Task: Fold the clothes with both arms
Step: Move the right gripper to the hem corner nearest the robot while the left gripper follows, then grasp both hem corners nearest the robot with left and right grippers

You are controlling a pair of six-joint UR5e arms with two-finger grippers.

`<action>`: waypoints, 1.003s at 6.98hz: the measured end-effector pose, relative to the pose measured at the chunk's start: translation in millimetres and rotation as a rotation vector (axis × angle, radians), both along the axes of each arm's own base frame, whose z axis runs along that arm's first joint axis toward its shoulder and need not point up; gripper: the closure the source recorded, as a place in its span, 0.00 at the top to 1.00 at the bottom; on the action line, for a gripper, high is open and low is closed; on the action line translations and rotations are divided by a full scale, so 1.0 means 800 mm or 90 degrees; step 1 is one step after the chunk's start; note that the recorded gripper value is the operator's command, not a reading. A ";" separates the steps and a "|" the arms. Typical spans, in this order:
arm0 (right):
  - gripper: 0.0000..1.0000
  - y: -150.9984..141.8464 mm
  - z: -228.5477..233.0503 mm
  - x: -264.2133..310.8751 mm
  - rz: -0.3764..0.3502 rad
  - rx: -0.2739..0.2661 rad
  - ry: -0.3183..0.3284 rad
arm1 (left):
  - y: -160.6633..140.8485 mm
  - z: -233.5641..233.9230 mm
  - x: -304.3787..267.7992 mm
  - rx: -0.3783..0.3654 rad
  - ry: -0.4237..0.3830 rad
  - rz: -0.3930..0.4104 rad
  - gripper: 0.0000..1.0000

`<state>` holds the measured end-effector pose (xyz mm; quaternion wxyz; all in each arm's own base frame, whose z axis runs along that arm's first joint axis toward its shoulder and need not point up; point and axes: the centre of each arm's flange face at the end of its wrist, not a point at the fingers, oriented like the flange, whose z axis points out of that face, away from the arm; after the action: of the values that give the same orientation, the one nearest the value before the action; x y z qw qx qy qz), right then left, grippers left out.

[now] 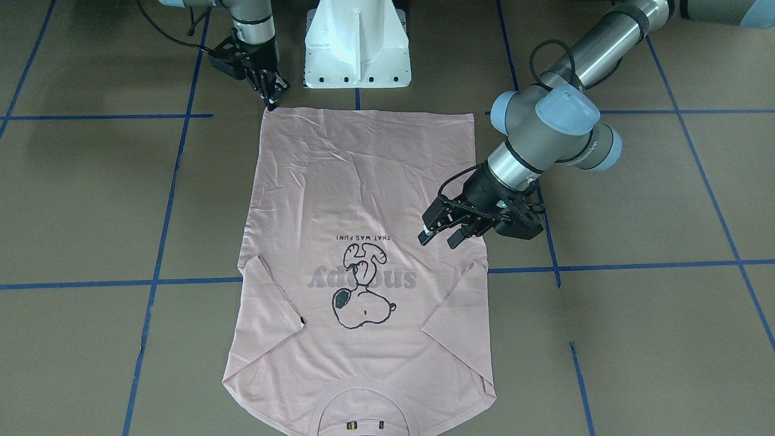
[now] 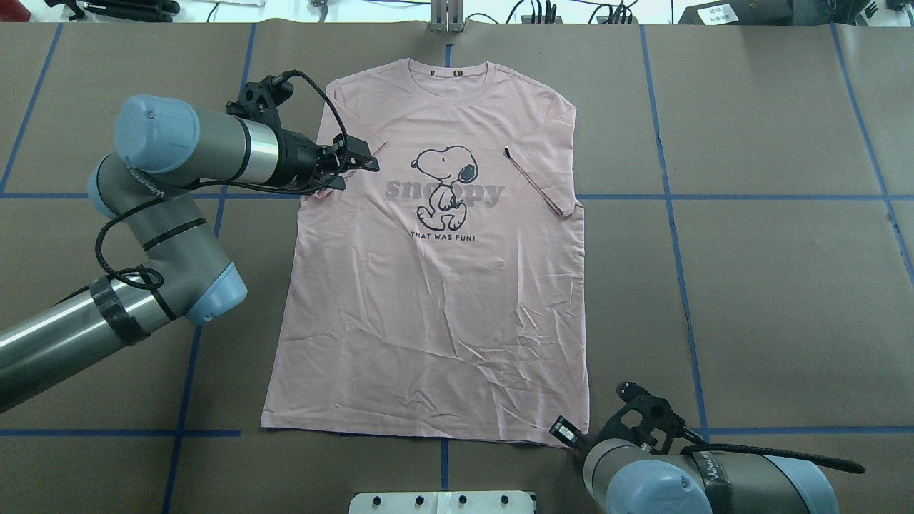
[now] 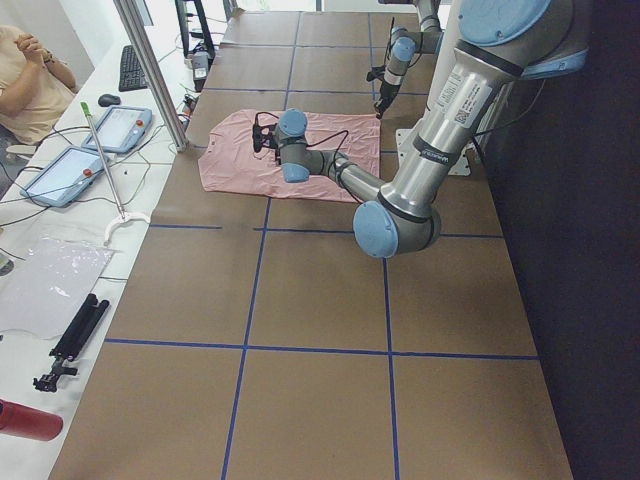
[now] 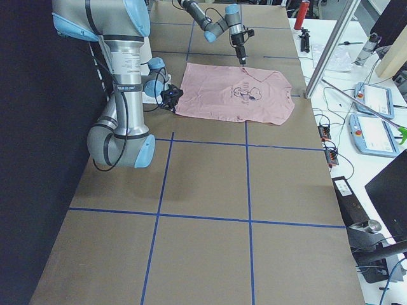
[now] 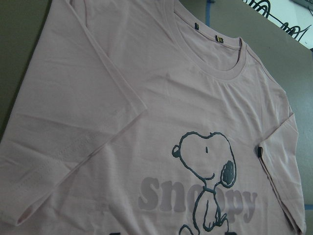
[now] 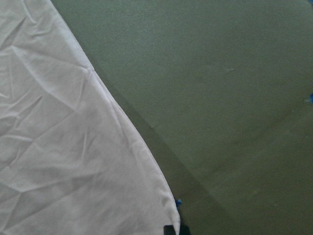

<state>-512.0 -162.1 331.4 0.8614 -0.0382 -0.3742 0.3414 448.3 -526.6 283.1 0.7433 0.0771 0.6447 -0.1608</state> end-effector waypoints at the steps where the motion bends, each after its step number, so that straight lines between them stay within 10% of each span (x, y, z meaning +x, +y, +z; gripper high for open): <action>1: 0.00 0.002 -0.009 0.004 -0.003 -0.001 -0.010 | 0.045 -0.007 -0.004 -0.035 0.026 -0.003 0.78; 4: 0.00 0.001 -0.028 0.014 -0.002 0.000 -0.036 | 0.233 0.016 0.036 -0.123 -0.126 -0.030 0.77; 7: 0.00 0.000 -0.034 0.021 0.000 0.003 -0.041 | 0.308 0.077 0.047 -0.160 -0.291 -0.007 0.74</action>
<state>-495.4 -162.3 304.4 0.8487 -0.0472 -0.4029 0.3393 485.7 -280.4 344.5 0.8724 0.0219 0.4349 -0.2218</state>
